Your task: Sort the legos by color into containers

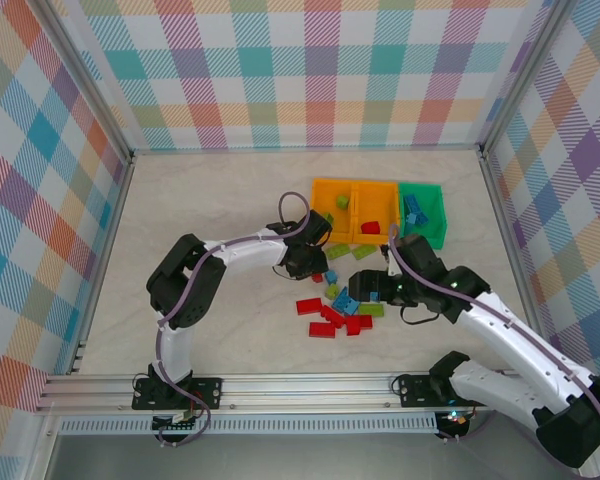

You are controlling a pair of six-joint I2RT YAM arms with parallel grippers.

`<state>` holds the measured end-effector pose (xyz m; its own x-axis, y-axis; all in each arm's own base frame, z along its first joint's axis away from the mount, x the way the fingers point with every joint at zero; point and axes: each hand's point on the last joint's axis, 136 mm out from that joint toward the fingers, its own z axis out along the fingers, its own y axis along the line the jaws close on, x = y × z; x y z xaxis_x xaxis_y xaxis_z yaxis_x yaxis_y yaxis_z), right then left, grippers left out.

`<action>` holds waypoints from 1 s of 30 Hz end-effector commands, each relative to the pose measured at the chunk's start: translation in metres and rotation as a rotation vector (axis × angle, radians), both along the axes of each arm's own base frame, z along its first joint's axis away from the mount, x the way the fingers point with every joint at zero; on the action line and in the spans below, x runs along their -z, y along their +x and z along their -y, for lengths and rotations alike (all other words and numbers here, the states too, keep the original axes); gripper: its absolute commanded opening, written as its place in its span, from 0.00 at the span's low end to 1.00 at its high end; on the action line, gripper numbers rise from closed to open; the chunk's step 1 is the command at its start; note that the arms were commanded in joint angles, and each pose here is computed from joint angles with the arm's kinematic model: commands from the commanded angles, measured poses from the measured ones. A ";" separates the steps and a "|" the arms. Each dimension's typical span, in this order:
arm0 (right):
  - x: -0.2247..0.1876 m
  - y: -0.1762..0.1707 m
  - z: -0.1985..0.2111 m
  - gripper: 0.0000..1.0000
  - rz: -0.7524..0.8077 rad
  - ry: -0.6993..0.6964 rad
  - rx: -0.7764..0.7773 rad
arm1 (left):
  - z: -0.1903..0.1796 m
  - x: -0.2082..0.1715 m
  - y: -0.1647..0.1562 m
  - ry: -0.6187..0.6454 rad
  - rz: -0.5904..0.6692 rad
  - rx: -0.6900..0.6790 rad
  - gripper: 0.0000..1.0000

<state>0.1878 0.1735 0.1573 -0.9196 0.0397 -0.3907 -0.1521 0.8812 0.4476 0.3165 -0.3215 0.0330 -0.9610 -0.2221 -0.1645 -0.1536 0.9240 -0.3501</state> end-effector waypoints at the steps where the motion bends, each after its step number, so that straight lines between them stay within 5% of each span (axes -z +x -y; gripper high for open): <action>1: -0.010 0.010 -0.004 0.97 0.050 0.011 0.000 | -0.017 -0.001 0.000 0.067 0.006 0.001 0.23; 8: -0.023 0.024 0.001 0.99 0.136 0.005 0.045 | 0.001 -0.048 0.016 -0.044 0.150 0.072 0.06; 14: -0.046 0.037 0.025 1.00 0.311 0.005 0.176 | 0.047 -0.157 0.057 -0.181 0.529 0.222 0.05; 18: -0.060 0.039 0.035 1.00 0.382 0.024 0.220 | 0.077 -0.194 0.099 -0.190 0.715 0.244 0.06; 24: -0.061 0.034 0.037 1.00 0.376 0.032 0.219 | 0.126 -0.200 0.146 -0.210 0.847 0.301 0.05; 30: -0.058 0.026 0.038 1.00 0.353 0.053 0.217 | 0.156 -0.166 0.178 -0.184 0.839 0.294 0.10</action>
